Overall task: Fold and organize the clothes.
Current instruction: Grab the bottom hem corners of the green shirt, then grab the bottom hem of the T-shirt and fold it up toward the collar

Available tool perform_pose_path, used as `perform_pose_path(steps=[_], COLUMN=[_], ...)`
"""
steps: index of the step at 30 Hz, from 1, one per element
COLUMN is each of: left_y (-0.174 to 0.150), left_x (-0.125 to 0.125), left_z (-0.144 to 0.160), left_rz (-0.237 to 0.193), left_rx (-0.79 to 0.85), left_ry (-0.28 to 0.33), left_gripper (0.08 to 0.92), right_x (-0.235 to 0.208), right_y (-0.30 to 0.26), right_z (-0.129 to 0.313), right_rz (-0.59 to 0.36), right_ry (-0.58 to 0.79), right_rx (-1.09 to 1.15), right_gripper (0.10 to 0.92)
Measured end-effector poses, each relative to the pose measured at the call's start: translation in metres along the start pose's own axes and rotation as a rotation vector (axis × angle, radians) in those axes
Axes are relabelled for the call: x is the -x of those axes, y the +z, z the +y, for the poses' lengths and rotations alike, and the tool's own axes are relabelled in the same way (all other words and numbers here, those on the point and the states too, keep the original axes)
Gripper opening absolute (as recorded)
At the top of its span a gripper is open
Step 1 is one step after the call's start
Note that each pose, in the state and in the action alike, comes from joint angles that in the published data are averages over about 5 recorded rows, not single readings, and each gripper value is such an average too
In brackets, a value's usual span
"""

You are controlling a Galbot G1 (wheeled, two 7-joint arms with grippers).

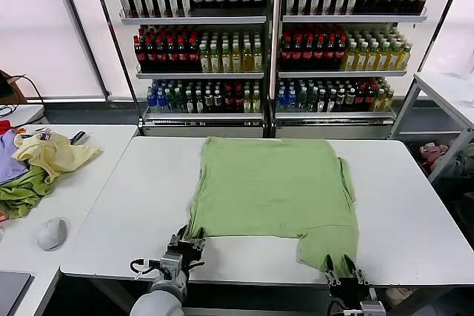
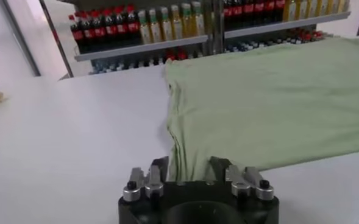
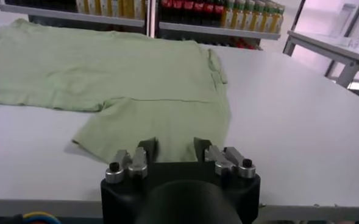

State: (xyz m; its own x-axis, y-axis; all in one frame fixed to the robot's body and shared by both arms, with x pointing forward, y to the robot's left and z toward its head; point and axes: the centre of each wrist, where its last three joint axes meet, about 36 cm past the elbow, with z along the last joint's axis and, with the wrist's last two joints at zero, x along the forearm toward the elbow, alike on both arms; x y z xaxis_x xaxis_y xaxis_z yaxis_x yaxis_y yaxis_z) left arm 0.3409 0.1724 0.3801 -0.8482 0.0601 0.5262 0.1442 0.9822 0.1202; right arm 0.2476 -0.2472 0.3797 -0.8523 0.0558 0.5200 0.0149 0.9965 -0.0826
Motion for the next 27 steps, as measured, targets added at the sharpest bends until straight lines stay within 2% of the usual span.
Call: perform_pose_path(steps=[7, 10, 16, 22, 27], left_y=[0.005, 0.004, -0.002, -0.02, -0.03], left_x=[-0.002, -0.006, -0.021, -0.034, -0.037], left_z=[0.005, 0.007, 0.011, 0.019, 0.024], left_rz=[0.024, 0.021, -0.012, -0.09, -0.136], left_rx=[-0.021, -0.035, -0.066, -0.087, -0.085], left_ry=[0.019, 0.027, 0.053, 0.071, 0.085], left_gripper=[0.167, 0.114, 0.111, 0.111, 0.111], right_x=[-0.003, -0.006, -0.011, -0.009, -0.003], right_y=[-0.006, -0.012, -0.033, -0.052, -0.065], right_z=[-0.003, -0.005, -0.01, -0.015, -0.018], right_rz=[-0.016, -0.04, -0.136, -0.213, -0.266], right_ry=[-0.019, -0.027, -0.037, -0.039, -0.038], right_rx=[0.014, 0.018, 0.02, 0.01, -0.004], right_gripper=[0.202, 0.15, 0.125, 0.125, 0.125])
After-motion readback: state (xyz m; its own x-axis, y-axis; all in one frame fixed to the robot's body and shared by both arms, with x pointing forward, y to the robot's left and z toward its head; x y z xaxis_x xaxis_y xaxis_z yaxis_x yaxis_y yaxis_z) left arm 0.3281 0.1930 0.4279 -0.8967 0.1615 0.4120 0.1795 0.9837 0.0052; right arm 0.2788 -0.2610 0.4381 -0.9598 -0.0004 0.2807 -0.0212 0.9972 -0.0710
